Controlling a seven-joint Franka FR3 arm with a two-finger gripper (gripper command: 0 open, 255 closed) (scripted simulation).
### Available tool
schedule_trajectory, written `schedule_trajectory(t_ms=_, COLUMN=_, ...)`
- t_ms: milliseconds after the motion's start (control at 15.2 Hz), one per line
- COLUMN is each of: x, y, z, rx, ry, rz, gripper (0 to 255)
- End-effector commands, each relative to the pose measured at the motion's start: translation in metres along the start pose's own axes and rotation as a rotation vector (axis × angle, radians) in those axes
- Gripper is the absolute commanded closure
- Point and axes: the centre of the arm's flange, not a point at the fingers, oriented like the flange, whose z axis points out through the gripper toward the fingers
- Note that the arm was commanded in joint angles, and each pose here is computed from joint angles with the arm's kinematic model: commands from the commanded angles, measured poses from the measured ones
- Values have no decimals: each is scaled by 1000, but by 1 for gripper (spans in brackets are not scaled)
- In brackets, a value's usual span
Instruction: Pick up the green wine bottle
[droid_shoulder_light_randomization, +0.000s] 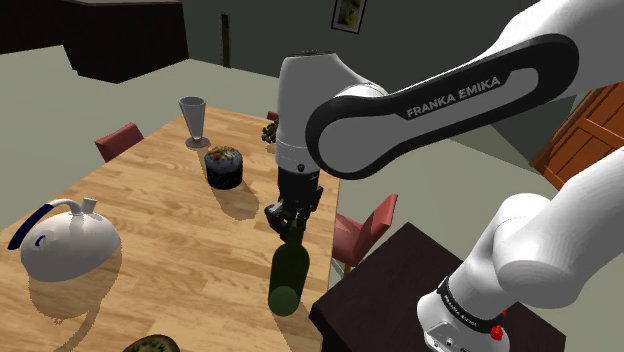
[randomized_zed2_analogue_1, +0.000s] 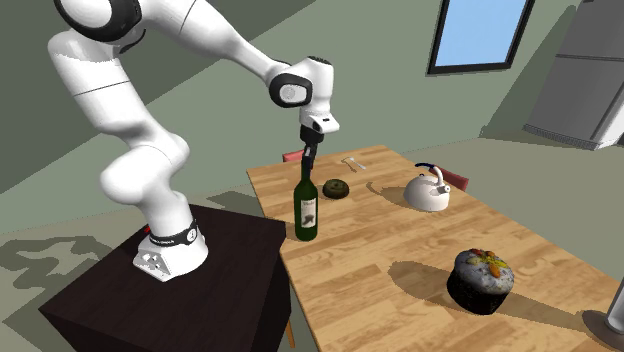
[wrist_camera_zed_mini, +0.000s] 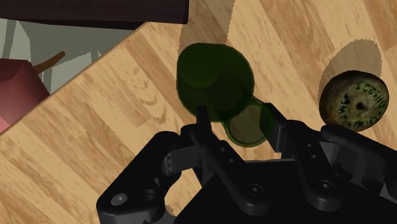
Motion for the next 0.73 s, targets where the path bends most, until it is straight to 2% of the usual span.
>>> schedule_trajectory(t_ms=0, x=0, y=0, z=0, rx=0, ry=-1, rz=0, gripper=255)
schedule_trajectory(t_ms=132, x=0, y=0, z=1, rx=0, ry=-1, rz=0, gripper=255)
schedule_trajectory(t_ms=660, x=-4, y=-1, z=-41, rx=0, ry=-1, rz=0, gripper=255)
